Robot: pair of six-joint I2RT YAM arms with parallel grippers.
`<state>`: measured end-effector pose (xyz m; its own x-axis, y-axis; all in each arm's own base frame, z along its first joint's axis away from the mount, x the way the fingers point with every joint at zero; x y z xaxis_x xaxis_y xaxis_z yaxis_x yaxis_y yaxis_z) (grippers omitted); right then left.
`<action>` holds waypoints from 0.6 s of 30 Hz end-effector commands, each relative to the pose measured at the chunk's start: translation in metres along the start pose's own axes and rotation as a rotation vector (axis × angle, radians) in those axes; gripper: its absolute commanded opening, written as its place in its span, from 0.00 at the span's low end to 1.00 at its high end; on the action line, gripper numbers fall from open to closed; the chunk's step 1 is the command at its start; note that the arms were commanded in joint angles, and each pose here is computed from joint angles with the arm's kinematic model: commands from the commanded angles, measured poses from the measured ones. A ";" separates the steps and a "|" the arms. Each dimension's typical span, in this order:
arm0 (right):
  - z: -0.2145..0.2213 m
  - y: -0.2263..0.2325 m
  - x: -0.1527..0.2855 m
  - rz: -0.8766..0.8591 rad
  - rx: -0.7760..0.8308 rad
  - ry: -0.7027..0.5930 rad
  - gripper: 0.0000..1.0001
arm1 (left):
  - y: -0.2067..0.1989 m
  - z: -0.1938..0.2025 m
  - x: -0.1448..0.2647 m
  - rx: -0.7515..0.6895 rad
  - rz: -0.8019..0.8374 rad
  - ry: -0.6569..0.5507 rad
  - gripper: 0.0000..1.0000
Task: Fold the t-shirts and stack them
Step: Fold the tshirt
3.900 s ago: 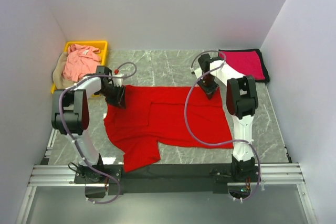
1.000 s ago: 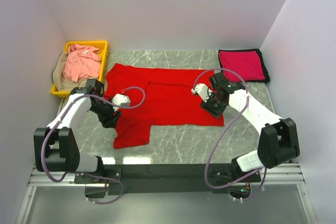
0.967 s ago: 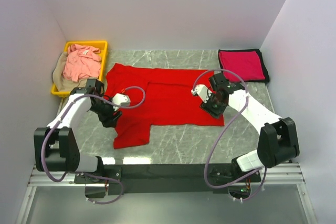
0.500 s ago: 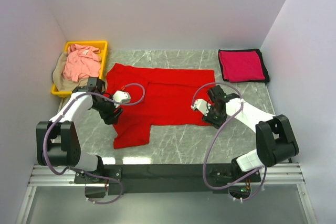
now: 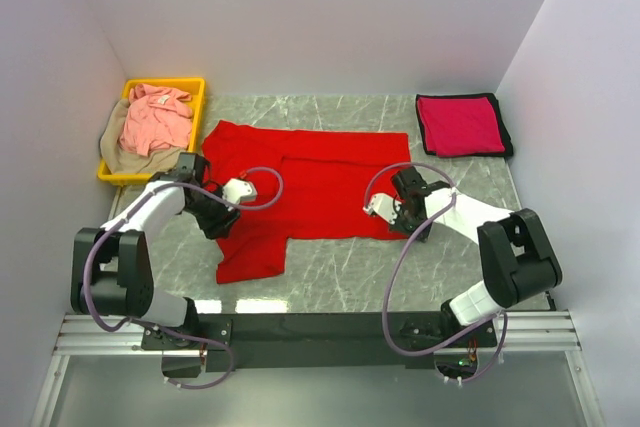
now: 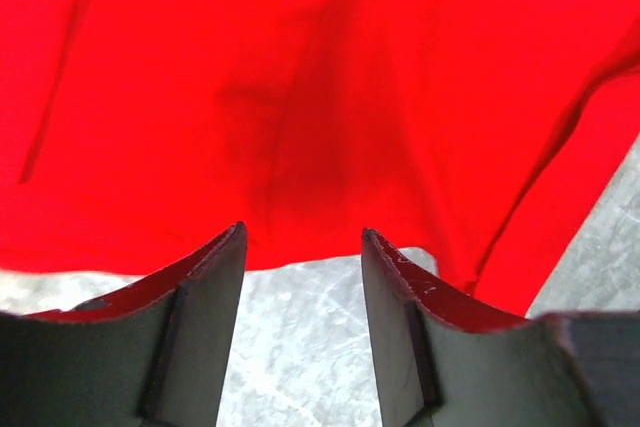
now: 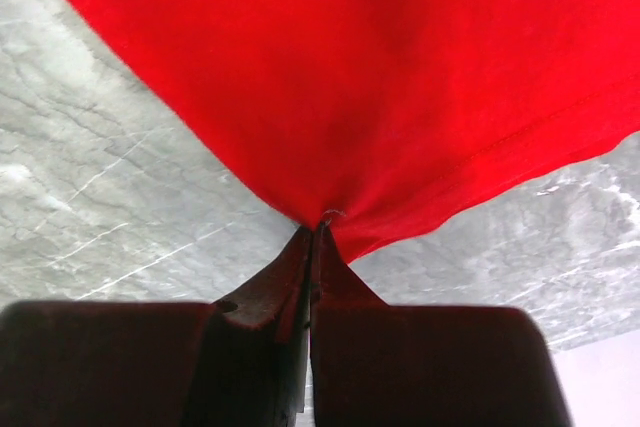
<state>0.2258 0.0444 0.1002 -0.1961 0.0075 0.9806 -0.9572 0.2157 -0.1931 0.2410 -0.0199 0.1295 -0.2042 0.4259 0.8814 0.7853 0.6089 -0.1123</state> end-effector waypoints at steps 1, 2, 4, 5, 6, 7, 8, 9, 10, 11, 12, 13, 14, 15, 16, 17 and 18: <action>-0.007 -0.009 0.002 0.019 -0.001 -0.015 0.00 | -0.006 0.008 -0.007 -0.045 0.005 0.030 0.54; -0.007 -0.009 0.002 0.016 -0.003 -0.018 0.00 | -0.007 0.011 -0.008 -0.056 0.008 0.042 0.53; -0.009 -0.010 0.005 0.011 -0.004 -0.030 0.00 | -0.009 0.018 -0.011 -0.066 0.013 0.072 0.53; -0.009 -0.010 0.005 0.010 -0.003 -0.031 0.00 | -0.009 0.020 -0.012 -0.076 0.012 0.082 0.53; -0.010 -0.011 0.006 0.013 -0.004 -0.033 0.00 | -0.008 0.023 -0.014 -0.082 0.000 0.097 0.53; -0.010 -0.010 0.005 0.011 -0.004 -0.033 0.00 | -0.010 0.029 -0.018 -0.080 0.001 0.116 0.53; -0.010 -0.011 0.006 0.012 -0.004 -0.036 0.00 | -0.010 0.033 -0.021 -0.088 -0.001 0.132 0.54; -0.011 -0.011 0.006 0.012 -0.004 -0.034 0.00 | -0.008 0.035 -0.023 -0.097 -0.025 0.148 0.54; -0.011 -0.012 0.006 0.012 -0.007 -0.038 0.00 | -0.010 0.042 -0.028 -0.092 -0.017 0.172 0.52; -0.011 -0.012 0.006 0.013 -0.005 -0.038 0.00 | -0.010 0.044 -0.029 -0.096 -0.017 0.181 0.50; -0.011 -0.012 0.007 0.013 -0.008 -0.038 0.00 | -0.008 0.044 -0.031 -0.100 -0.030 0.181 0.47; -0.011 -0.012 0.007 0.015 -0.006 -0.040 0.00 | -0.008 0.046 -0.032 -0.099 -0.031 0.188 0.41; -0.011 -0.012 0.009 0.021 -0.005 -0.042 0.00 | -0.009 0.047 -0.031 -0.102 -0.022 0.190 0.37; -0.011 -0.013 0.009 0.026 -0.008 -0.043 0.00 | -0.010 0.046 -0.030 -0.107 -0.015 0.187 0.23; -0.009 -0.012 0.010 0.024 -0.007 -0.038 0.00 | -0.013 0.045 -0.027 -0.117 0.007 0.184 0.16; -0.008 -0.013 0.013 0.032 -0.012 -0.042 0.00 | -0.015 0.045 -0.025 -0.124 0.014 0.182 0.10; -0.006 -0.012 0.014 0.034 -0.016 -0.040 0.00 | -0.016 0.045 -0.022 -0.134 0.015 0.180 0.06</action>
<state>0.2314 0.0473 0.1023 -0.1931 -0.0042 0.9812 -0.9573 0.2198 -0.1875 0.2266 -0.0115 0.0984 -0.1863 0.3104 0.9322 0.8398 0.5427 -0.0129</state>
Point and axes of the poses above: each gripper's point midway between its finger pads, its own x axis back along the fingers, its own y axis along the line the jaws close on, z = x × y, the point moved 9 cm from there along x, back along the fingers, and after that the axes turned 11 degrees about x, right-handed, at the moved point
